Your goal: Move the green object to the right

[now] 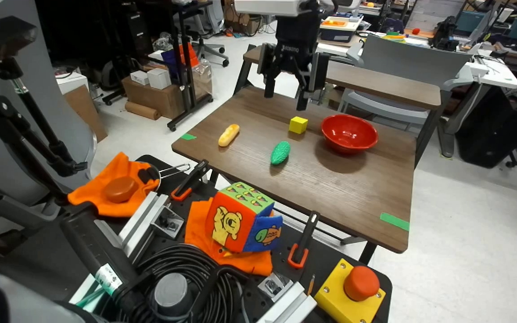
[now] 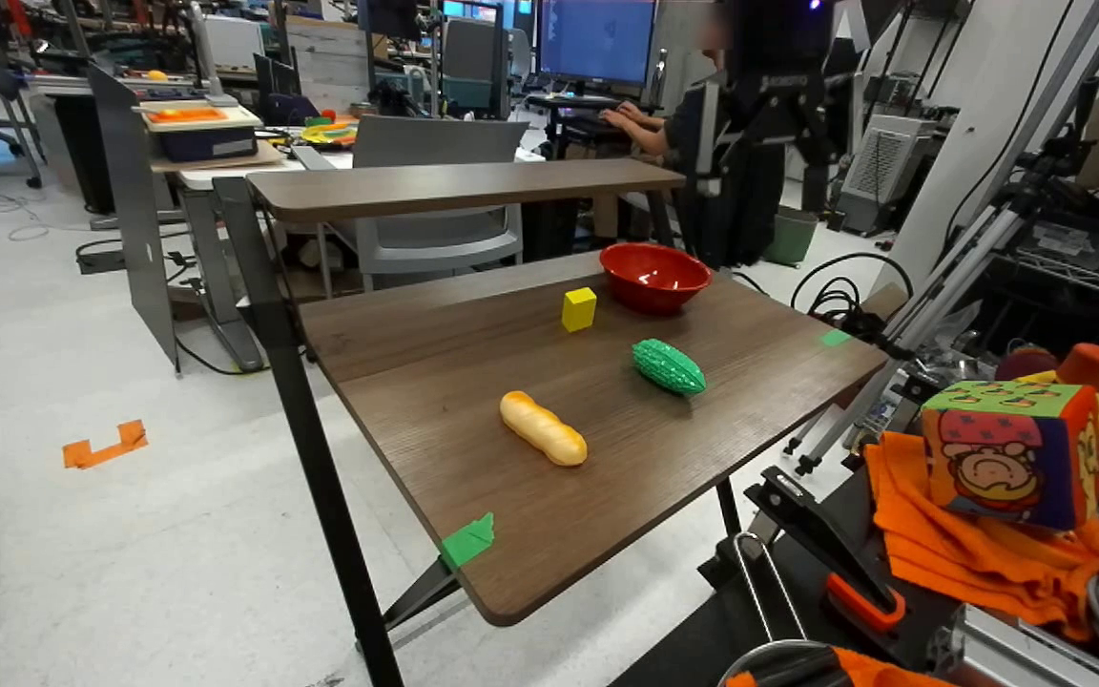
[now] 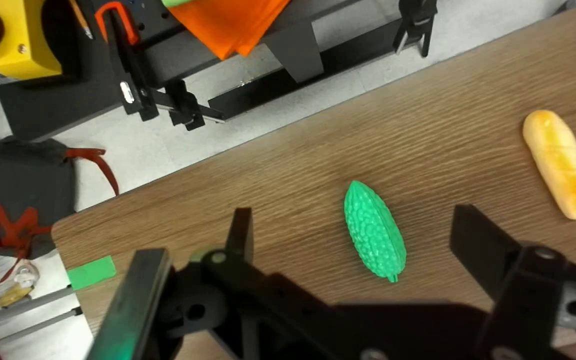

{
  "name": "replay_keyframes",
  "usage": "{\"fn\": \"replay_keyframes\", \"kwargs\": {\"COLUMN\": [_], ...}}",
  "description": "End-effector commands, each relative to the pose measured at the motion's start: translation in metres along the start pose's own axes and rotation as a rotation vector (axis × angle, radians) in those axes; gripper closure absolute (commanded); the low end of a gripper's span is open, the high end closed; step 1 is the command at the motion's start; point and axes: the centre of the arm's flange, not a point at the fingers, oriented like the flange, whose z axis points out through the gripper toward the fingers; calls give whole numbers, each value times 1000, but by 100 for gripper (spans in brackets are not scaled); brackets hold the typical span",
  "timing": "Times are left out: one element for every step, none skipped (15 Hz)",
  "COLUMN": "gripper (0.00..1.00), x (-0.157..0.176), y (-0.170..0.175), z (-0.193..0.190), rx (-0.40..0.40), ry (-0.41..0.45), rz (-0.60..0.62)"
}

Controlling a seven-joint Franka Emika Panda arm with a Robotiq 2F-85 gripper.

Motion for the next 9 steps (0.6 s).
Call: {"fn": "replay_keyframes", "kwargs": {"gripper": [0, 0, 0, 0, 0, 0, 0, 0, 0], "x": [48, 53, 58, 63, 66, 69, 72, 75, 78], "y": [-37, -46, -53, -60, -65, -70, -74, -78, -81], "z": [33, 46, 61, 72, 82, 93, 103, 112, 121], "rx": [6, 10, -9, -25, -42, -65, -79, -97, -113], "ry": [-18, -26, -23, -21, -20, -16, -18, -22, -24], "rz": [73, 90, 104, 114, 122, 125, 130, 140, 148]}}
